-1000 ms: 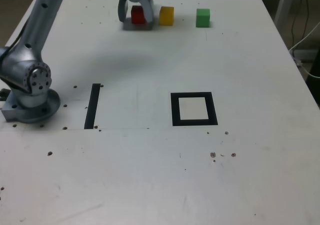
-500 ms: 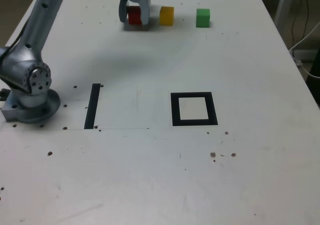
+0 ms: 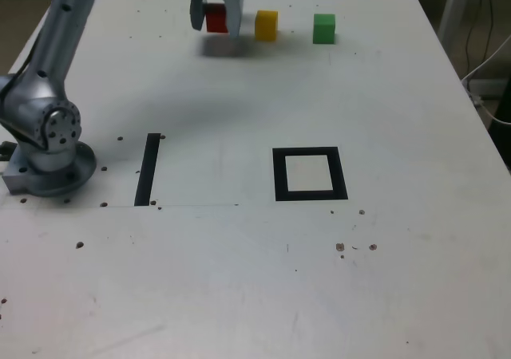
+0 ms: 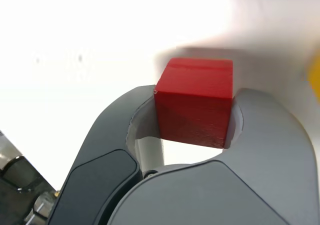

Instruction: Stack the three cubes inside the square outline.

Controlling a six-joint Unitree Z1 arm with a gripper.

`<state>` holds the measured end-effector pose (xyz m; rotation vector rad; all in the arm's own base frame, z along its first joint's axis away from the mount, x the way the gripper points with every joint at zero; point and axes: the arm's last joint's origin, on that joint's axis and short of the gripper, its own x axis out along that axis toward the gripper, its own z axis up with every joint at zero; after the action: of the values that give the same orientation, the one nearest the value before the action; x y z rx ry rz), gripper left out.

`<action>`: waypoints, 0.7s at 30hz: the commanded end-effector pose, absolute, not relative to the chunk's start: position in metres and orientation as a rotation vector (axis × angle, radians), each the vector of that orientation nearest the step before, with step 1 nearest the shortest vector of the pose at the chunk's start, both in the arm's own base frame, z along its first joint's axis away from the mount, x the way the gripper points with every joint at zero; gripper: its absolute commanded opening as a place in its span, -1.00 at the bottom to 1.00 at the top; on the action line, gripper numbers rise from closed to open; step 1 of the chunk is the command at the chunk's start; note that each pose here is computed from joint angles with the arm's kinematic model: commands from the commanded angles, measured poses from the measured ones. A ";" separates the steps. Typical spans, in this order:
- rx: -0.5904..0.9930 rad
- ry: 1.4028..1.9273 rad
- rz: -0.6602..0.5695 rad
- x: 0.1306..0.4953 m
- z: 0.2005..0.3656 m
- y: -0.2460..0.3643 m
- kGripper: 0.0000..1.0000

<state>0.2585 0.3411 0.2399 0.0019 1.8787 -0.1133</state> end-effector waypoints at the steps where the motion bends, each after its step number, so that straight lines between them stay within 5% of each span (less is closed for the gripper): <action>1: 0.018 1.857 -0.104 0.258 0.259 0.321 -0.41; 9: 0.020 1.800 -0.121 0.258 0.281 0.250 -0.41; 21: 0.041 1.749 -0.171 0.282 0.272 0.140 -0.42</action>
<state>0.2806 0.1498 0.2710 0.0379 1.7568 -0.1775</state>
